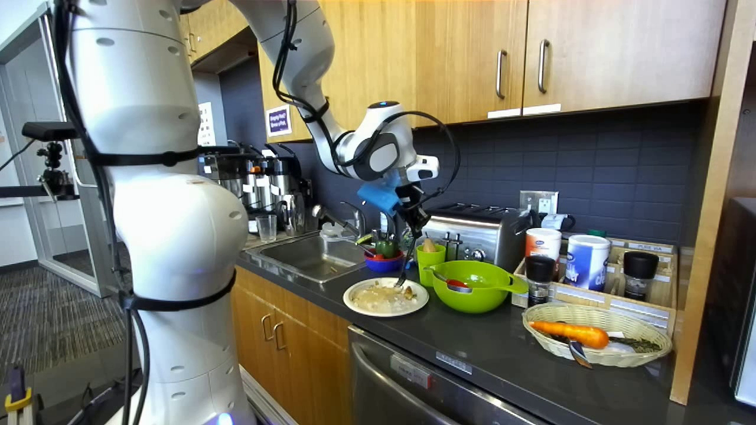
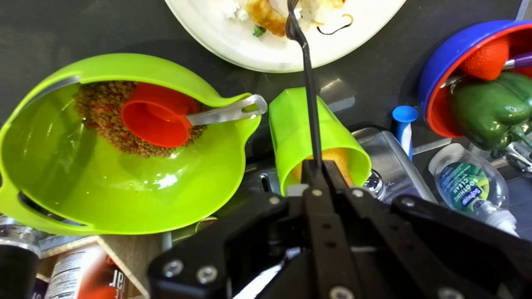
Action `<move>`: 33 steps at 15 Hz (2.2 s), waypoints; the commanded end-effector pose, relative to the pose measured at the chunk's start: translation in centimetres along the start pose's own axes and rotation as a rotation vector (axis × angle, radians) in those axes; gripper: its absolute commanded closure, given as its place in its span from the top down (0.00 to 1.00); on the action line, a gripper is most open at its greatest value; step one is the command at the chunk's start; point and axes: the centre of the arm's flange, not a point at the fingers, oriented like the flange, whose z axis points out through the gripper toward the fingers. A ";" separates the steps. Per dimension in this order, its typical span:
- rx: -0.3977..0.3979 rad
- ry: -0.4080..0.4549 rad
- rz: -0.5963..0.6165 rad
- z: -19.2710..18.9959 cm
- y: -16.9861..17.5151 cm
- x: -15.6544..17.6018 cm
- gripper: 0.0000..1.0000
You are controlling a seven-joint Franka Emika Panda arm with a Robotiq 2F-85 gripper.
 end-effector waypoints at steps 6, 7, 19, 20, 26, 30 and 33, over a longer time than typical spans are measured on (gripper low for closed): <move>-0.026 0.051 0.034 -1.9 1.9 0.6 0.01; -0.028 0.055 0.037 -1.9 2.2 0.8 0.01; -0.020 0.046 0.049 -0.9 2.2 0.6 0.01; -0.019 0.044 0.050 -0.8 2.1 0.6 0.01; -0.023 0.036 0.054 -0.3 1.8 0.6 0.01; -0.030 0.035 0.056 -0.1 1.7 0.7 0.01; -0.033 0.039 0.058 0.0 1.7 0.9 0.01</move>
